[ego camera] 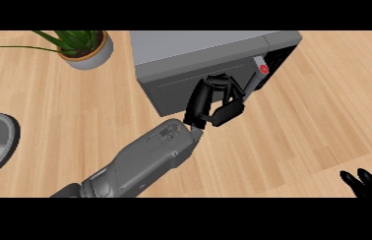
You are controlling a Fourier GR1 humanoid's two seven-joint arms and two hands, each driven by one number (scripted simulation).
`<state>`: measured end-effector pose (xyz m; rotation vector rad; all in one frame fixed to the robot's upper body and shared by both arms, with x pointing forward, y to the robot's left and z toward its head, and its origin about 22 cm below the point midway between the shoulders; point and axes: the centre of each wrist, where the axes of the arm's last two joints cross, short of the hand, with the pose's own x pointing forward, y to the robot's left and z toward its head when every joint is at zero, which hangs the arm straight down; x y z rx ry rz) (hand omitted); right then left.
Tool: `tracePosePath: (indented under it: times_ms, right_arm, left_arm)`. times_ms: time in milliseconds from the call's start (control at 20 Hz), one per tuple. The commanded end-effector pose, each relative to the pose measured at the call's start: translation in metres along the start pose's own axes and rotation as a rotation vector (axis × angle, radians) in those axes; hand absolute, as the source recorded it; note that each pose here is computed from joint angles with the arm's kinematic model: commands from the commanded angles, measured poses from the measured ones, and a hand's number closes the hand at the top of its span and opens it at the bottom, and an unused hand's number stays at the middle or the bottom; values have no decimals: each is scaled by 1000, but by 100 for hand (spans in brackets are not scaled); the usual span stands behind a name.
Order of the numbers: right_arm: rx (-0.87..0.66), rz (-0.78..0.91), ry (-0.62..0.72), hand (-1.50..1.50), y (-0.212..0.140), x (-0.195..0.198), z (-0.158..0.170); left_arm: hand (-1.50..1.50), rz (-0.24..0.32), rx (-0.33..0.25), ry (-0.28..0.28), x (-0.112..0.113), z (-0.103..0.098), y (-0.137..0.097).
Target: Pick up the milk, place it into the microwave and close the microwave
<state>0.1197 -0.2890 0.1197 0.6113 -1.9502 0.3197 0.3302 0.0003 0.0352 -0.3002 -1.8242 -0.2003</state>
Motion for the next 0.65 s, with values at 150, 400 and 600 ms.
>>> tracePosePath:
  times_ms: [150,400,600]
  right_arm:
    - [36,-18,-11,-150,4,4,-4]
    - [47,-25,-6,-150,2,3,-4]
    - [54,-19,9,-150,2,4,-4]
  left_arm:
    - [150,-37,92,15,-3,-20,18]
    - [150,-30,102,-13,0,-22,16]
    - [150,-41,113,-14,-6,-18,17]
